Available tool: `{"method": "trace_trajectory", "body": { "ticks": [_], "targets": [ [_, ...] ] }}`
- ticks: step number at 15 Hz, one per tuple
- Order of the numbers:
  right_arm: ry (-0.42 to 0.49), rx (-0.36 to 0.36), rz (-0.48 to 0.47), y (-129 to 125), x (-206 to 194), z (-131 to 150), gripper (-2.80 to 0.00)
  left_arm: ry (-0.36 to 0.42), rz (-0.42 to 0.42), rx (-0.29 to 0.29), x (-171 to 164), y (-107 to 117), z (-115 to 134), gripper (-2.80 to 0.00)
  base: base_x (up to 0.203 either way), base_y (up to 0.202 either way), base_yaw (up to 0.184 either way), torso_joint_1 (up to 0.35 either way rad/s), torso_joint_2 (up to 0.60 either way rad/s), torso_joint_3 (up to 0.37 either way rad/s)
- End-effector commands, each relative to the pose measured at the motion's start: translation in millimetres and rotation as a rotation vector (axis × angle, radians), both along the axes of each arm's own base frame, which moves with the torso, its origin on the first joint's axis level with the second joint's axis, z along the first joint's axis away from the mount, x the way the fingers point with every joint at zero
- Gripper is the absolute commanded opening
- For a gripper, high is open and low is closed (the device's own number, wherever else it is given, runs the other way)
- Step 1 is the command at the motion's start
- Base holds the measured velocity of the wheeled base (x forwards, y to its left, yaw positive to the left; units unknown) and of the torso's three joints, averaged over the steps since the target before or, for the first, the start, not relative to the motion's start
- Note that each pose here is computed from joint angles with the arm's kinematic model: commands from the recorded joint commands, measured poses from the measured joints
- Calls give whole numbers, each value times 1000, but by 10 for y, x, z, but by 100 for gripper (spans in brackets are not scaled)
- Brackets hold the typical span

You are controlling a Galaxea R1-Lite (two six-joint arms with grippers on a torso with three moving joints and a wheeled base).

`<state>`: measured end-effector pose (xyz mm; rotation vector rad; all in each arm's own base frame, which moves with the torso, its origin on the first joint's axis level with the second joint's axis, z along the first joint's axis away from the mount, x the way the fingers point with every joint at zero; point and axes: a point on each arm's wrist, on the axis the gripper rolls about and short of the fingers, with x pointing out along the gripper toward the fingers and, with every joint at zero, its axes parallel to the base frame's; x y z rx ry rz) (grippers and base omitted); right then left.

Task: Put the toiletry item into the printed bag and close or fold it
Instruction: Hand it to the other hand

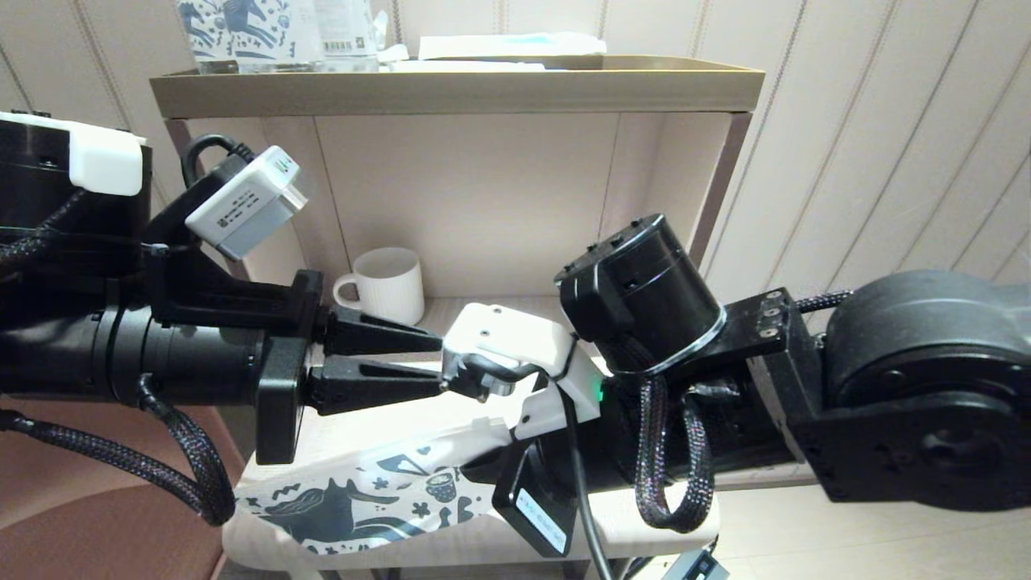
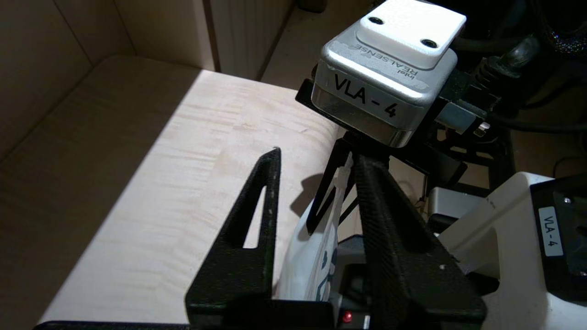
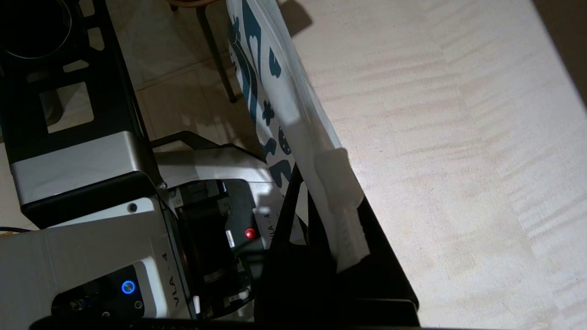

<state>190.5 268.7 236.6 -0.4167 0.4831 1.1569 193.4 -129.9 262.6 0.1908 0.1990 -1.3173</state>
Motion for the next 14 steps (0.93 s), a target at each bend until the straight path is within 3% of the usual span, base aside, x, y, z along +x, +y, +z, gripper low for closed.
{"method": "trace_trajectory", "body": {
  "ticks": [1, 8, 14],
  "targets": [
    [1, -1, 1, 5, 1, -2, -280, 6, -5, 5, 16, -10, -24, 0, 0, 0, 0, 0, 0, 0],
    [-10, 20, 1, -39, -26, 70, -280, 14, -31, 64, 160, -106, -255, 0, 0, 0, 0, 0, 0, 0],
    [52, 28, 74, 55, 16, -30, -280, 21, -61, 61, 145, -133, -278, 0, 0, 0, 0, 0, 0, 0]
  ]
}}
